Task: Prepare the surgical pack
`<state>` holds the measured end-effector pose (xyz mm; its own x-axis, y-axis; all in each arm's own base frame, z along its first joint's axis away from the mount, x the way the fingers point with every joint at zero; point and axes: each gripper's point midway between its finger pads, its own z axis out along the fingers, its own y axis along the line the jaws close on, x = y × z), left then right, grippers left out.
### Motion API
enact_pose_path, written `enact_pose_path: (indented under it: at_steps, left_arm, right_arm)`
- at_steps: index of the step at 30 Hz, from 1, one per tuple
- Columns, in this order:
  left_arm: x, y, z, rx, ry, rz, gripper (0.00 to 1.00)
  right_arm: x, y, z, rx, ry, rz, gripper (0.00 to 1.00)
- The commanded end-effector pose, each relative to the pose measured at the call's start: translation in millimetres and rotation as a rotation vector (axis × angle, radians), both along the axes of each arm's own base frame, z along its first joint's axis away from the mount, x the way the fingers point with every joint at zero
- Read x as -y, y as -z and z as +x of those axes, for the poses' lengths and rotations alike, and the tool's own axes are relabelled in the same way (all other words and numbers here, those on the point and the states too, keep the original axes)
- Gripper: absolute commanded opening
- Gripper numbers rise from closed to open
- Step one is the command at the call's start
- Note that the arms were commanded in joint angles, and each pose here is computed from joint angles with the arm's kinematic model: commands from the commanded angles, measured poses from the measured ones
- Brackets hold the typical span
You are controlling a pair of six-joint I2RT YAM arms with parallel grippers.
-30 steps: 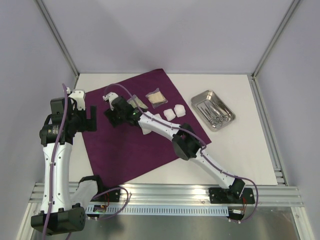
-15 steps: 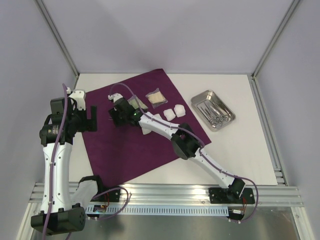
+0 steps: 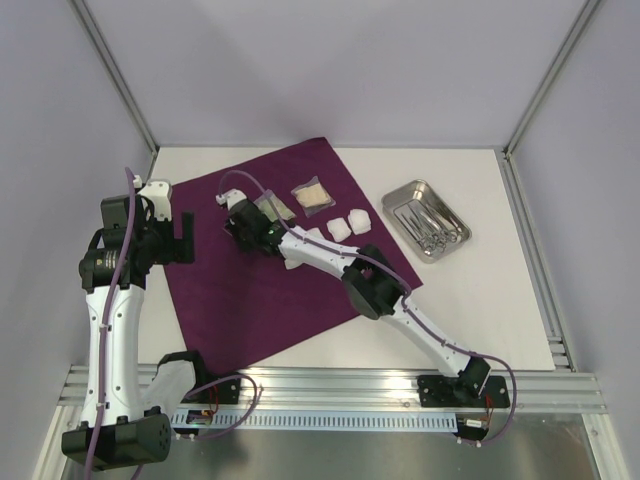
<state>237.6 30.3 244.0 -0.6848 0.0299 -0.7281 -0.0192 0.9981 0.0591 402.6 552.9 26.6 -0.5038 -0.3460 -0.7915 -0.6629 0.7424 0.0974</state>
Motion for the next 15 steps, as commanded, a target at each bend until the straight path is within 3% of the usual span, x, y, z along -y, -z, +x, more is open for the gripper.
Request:
enact_pose_path:
  at_steps: [1,5,15]
  left_arm:
    - [-0.2,-10.6,1.8,0.034,0.012,0.006,1.0]
    - [0.3,-11.7,0.7,0.037,0.013,0.005,1.0]
    - [-1.4,-17.2,-2.2,0.055,0.007,0.017,1.0]
  right_arm:
    - [3.6,5.9,-30.9,-0.028,-0.065,-0.074,0.11]
    - [6.3,-6.7,-31.0,0.0,-0.059,-0.073,0.0]
    - [12.7,-51.3,-43.1,0.05,-0.072,-0.019,0.0]
